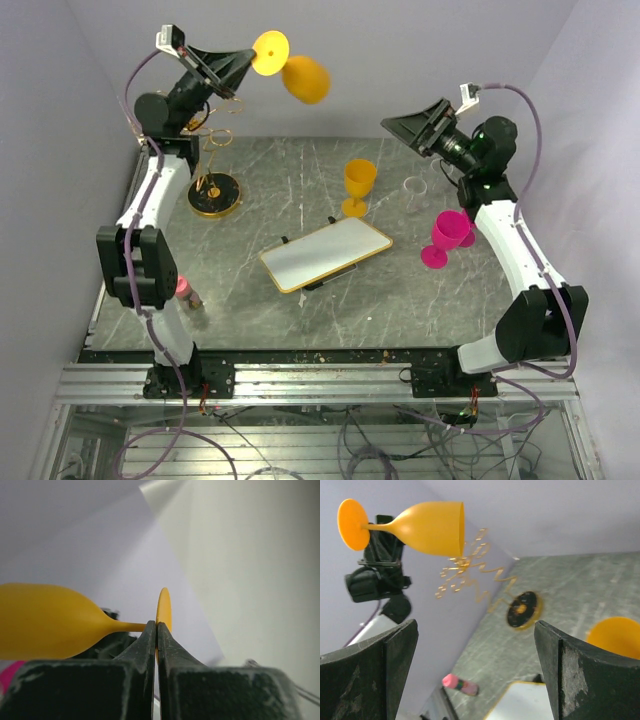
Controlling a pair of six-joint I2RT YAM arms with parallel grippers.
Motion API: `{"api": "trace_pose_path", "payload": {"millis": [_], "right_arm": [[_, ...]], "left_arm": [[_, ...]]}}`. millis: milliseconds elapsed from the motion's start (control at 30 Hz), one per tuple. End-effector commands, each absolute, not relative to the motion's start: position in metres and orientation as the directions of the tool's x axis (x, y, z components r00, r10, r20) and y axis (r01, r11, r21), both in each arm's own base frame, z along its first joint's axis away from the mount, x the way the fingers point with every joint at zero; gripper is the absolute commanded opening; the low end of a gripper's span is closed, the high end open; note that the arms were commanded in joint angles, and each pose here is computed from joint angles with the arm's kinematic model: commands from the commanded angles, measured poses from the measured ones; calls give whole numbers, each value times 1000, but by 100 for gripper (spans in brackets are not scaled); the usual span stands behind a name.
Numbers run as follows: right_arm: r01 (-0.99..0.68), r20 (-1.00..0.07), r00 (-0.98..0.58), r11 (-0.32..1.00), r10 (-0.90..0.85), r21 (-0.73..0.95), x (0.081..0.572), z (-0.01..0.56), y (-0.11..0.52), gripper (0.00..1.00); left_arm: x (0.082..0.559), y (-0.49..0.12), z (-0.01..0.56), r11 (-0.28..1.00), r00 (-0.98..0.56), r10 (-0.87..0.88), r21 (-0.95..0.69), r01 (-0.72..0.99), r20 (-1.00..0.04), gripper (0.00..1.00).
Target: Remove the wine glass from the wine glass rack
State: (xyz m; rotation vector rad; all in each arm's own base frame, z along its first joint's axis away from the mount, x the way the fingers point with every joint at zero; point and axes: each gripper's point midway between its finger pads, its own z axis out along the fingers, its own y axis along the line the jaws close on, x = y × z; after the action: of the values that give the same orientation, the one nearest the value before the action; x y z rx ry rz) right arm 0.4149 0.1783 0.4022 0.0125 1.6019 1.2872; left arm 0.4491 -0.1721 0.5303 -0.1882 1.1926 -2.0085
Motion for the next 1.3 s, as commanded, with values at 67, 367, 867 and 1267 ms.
{"api": "trace_pose_path", "payload": {"millis": [67, 367, 867, 1267], "right_arm": [[-802, -707, -452, 99, 544, 589, 337, 470, 222, 100], [-838, -647, -522, -192, 557, 510, 260, 495, 234, 77], [-256, -424, -578, 338, 697, 905, 238, 385, 184, 0], [415, -401, -582, 683, 707, 602, 165, 267, 85, 0]], "left_arm": [[340, -204, 560, -479, -779, -551, -651, 589, -300, 7], [286, -225, 540, -572, -848, -466, -645, 507, -254, 7], [264, -249, 421, -160, -787, -542, -883, 441, -295, 92], [261, -193, 361, 524, -540, -547, -764, 375, -640, 99]]}}
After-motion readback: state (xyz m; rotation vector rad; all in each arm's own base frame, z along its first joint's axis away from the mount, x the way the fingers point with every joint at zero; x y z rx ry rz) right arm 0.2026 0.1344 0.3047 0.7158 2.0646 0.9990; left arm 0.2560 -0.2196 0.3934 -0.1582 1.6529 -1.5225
